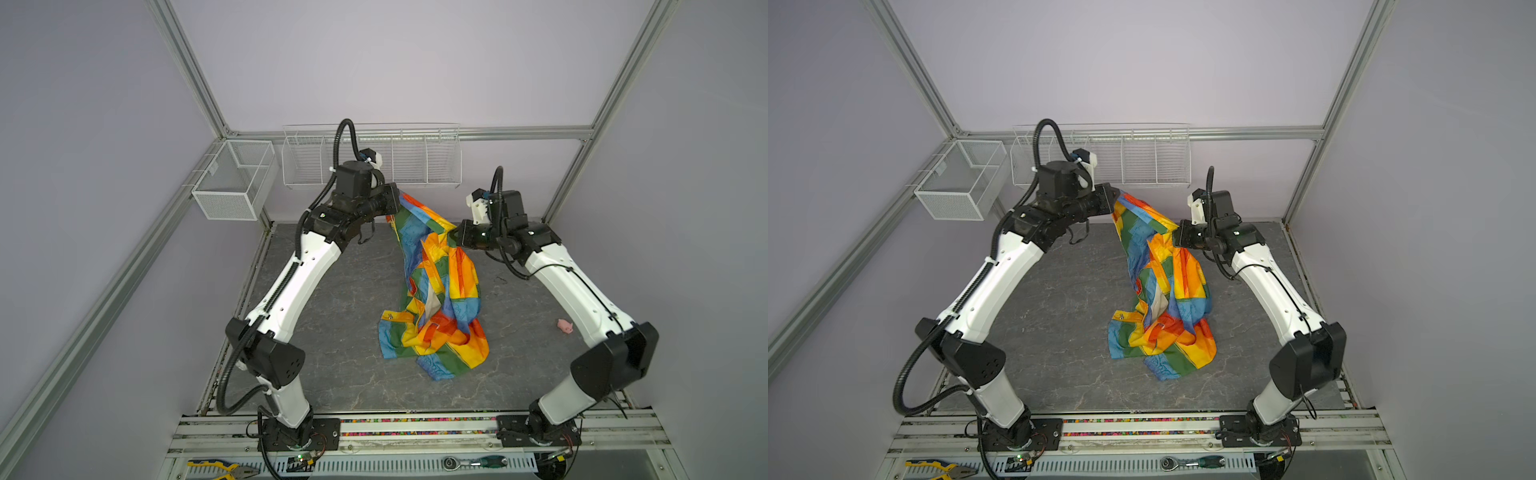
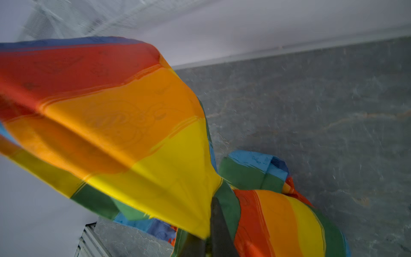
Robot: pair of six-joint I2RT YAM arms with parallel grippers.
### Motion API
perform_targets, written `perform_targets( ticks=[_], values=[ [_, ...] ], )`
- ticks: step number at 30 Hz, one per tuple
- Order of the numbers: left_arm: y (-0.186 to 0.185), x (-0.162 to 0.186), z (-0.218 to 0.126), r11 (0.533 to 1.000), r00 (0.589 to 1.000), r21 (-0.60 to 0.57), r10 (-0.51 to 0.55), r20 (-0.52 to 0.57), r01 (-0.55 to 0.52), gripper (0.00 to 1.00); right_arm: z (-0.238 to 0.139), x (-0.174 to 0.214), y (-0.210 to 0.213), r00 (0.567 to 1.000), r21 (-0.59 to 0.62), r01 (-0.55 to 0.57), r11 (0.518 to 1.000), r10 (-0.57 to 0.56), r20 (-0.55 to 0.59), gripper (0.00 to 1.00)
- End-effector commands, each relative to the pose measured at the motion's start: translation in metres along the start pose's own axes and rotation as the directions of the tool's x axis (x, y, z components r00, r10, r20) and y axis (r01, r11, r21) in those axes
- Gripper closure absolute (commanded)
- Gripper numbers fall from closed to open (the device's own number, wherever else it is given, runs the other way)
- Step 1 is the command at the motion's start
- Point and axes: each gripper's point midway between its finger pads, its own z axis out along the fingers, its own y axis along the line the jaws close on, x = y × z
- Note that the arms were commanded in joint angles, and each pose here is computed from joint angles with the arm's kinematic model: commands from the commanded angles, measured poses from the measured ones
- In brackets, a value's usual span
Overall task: Zip up the jacket
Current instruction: 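Lower the jacket onto the table with both grippers and release, then grasp the two zipper edges of the jacket, one with each gripper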
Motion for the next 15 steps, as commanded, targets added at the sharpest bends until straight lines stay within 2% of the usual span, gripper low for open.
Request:
perform_targets(
  ticks=[1,3,5,7,9,11,15],
  values=[
    [0.059,0.025,0.024,0.964,0.997,-0.264,-0.012,-0.075,-0.008,0.71,0.033,0.031,-0.062,0.976,0.182,-0.135,0.974,0.163,-0.145,0.93],
    [0.072,0.040,0.032,0.953,0.994,-0.304,-0.026,-0.110,-0.008,0.58,0.049,0.039,-0.081,0.961,0.221,-0.165,0.961,0.207,-0.183,0.93],
    [0.081,0.047,0.029,0.940,0.992,-0.340,-0.044,-0.118,0.001,0.51,0.057,0.041,-0.090,0.954,0.226,-0.179,0.957,0.225,-0.200,0.90],
    [0.089,0.050,0.020,0.933,0.992,-0.360,-0.055,-0.113,0.011,0.45,0.059,0.041,-0.094,0.954,0.224,-0.179,0.958,0.224,-0.200,0.75],
    [0.094,0.053,0.007,0.932,0.992,-0.362,-0.071,-0.105,0.028,0.43,0.056,0.039,-0.093,0.957,0.216,-0.172,0.961,0.215,-0.196,0.53],
    [0.095,0.059,-0.007,0.935,0.991,-0.354,-0.082,-0.108,0.039,0.42,0.048,0.037,-0.091,0.962,0.213,-0.159,0.964,0.199,-0.184,0.39],
    [0.094,0.110,-0.026,0.953,0.968,-0.288,-0.152,-0.201,0.090,0.41,0.025,0.038,-0.089,0.976,0.227,-0.120,0.966,0.157,-0.151,0.27]
  ],
)
